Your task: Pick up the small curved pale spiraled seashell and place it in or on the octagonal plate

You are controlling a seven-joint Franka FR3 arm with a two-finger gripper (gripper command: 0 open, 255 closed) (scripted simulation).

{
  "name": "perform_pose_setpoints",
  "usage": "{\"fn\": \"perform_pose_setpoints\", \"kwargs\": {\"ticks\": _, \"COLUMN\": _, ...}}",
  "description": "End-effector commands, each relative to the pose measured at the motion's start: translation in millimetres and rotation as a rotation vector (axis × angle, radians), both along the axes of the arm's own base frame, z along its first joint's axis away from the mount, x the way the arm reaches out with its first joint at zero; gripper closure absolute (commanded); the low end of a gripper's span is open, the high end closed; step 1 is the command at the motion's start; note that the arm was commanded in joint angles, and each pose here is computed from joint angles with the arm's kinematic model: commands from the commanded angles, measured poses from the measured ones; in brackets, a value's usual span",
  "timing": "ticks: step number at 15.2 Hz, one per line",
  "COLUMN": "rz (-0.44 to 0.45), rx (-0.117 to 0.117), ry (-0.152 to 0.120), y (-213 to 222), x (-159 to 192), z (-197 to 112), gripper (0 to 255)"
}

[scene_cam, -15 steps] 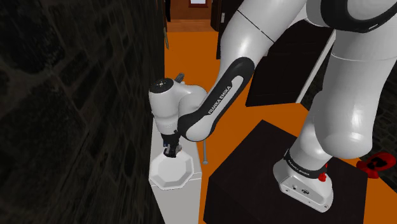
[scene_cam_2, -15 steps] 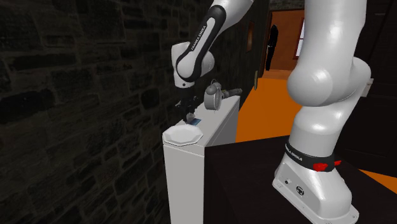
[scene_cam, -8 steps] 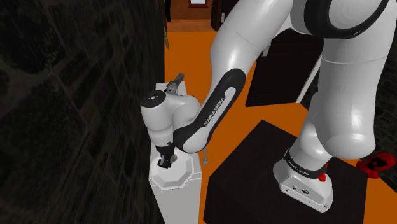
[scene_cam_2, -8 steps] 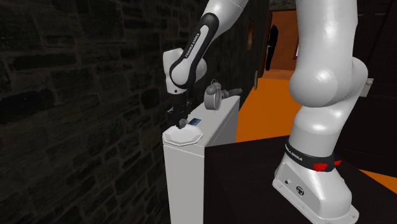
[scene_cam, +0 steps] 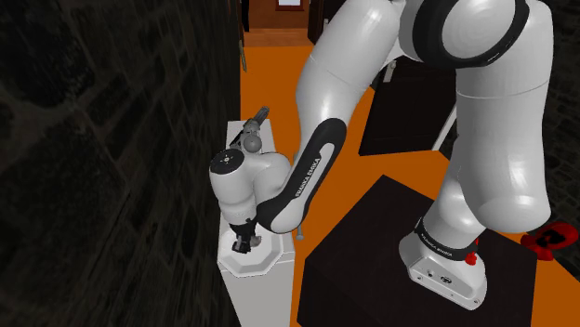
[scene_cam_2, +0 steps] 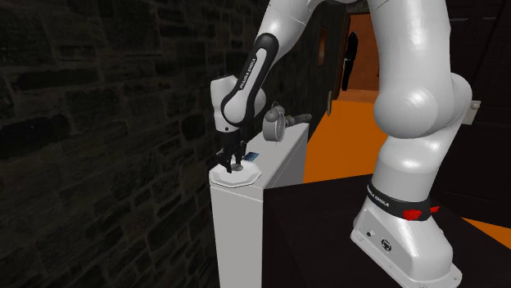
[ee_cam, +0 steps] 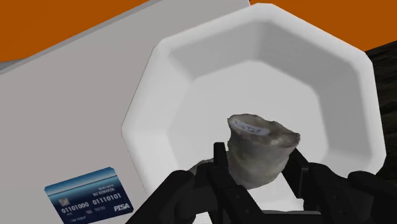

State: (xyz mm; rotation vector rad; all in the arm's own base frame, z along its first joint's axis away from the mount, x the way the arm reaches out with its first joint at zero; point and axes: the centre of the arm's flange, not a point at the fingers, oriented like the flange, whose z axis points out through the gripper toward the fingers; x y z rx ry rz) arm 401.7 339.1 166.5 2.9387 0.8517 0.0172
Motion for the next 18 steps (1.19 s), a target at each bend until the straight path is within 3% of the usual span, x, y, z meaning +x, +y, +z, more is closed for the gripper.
{"fn": "perform_pose_setpoints", "kwargs": {"ticks": 1, "rz": -0.001, "rx": 0.000, "ry": -0.001, "y": 0, "x": 1, "z": -5, "gripper": 255}}
{"fn": "perform_pose_setpoints", "kwargs": {"ticks": 7, "rz": -0.001, "rx": 0.000, "ry": -0.001, "y": 0, "x": 1, "z": -5, "gripper": 255}}
{"fn": "perform_pose_setpoints", "kwargs": {"ticks": 8, "rz": -0.001, "rx": 0.000, "ry": -0.001, "y": 0, "x": 1, "z": -5, "gripper": 0}}
{"fn": "perform_pose_setpoints", "kwargs": {"ticks": 13, "rz": -0.001, "rx": 0.000, "ry": -0.001, "y": 0, "x": 1, "z": -5, "gripper": 0}}
{"fn": "perform_pose_setpoints", "kwargs": {"ticks": 17, "rz": -0.001, "rx": 0.000, "ry": -0.001, "y": 3, "x": -1, "z": 45, "gripper": 0}}
{"fn": "perform_pose_setpoints", "kwargs": {"ticks": 18, "rz": -0.001, "rx": 0.000, "ry": -0.001, "y": 3, "x": -1, "z": 45, "gripper": 0}}
